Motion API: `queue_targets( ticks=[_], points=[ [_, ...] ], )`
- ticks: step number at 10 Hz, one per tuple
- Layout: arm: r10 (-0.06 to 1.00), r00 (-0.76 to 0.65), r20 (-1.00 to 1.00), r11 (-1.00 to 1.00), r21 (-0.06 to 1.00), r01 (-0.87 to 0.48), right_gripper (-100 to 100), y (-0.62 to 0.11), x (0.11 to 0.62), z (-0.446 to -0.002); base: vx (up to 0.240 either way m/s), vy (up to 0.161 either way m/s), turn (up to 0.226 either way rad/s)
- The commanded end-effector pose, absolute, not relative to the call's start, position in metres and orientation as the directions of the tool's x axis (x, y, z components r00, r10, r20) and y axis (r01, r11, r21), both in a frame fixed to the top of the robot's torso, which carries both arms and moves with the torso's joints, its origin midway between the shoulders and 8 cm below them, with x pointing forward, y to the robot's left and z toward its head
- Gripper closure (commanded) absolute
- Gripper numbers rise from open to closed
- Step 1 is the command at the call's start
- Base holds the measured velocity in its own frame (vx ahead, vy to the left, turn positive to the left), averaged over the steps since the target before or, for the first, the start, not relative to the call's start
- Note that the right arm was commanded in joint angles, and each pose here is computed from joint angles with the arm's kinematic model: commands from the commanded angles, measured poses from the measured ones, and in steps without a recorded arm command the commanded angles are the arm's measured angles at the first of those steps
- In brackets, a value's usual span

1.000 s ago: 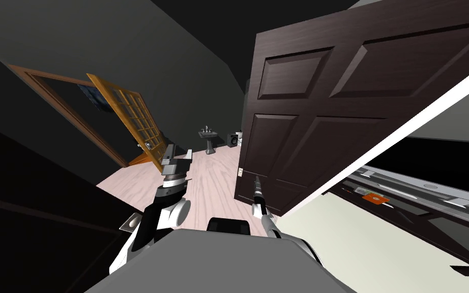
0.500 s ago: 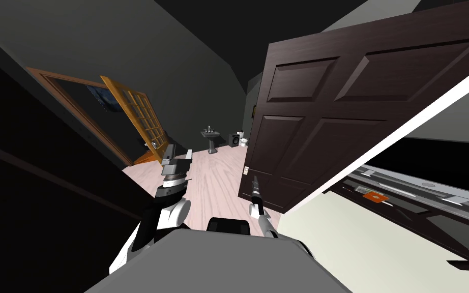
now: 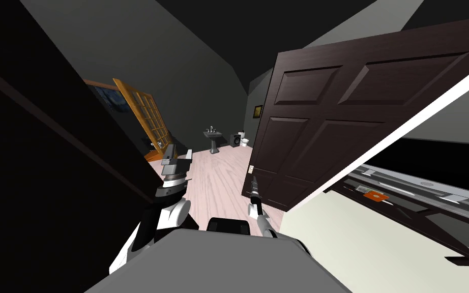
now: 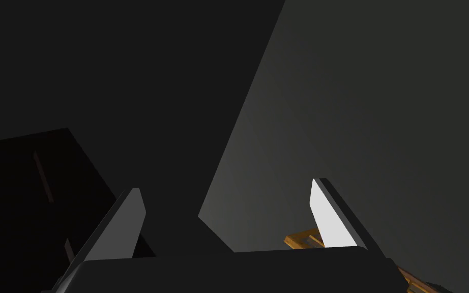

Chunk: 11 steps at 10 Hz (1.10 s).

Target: Push the door open

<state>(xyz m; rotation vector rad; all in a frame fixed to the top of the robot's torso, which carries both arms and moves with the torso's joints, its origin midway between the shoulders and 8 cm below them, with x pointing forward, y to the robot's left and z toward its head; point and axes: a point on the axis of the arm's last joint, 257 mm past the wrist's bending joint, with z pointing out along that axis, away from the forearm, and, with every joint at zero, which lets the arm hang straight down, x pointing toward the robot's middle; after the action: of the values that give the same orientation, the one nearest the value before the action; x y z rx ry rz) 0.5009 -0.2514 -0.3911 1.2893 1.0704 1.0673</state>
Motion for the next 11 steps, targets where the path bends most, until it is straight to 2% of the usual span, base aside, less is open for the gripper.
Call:
queue_targets(
  ticks=[1, 7, 11],
  points=[
    [0.982, 0.190, -0.011, 0.011, 1.000, -0.001, -100, -0.256, 0.501, -0.390, 0.054, -0.112, -0.013],
    [0.977, 0.208, -0.049, 0.052, 0.999, -0.006, -100, -0.283, 0.502, -0.386, 0.075, -0.206, 0.008],
    [0.970, 0.225, -0.086, 0.086, 0.996, 0.009, -100, -0.307, 0.499, -0.389, 0.080, -0.162, 0.020]
  ],
)
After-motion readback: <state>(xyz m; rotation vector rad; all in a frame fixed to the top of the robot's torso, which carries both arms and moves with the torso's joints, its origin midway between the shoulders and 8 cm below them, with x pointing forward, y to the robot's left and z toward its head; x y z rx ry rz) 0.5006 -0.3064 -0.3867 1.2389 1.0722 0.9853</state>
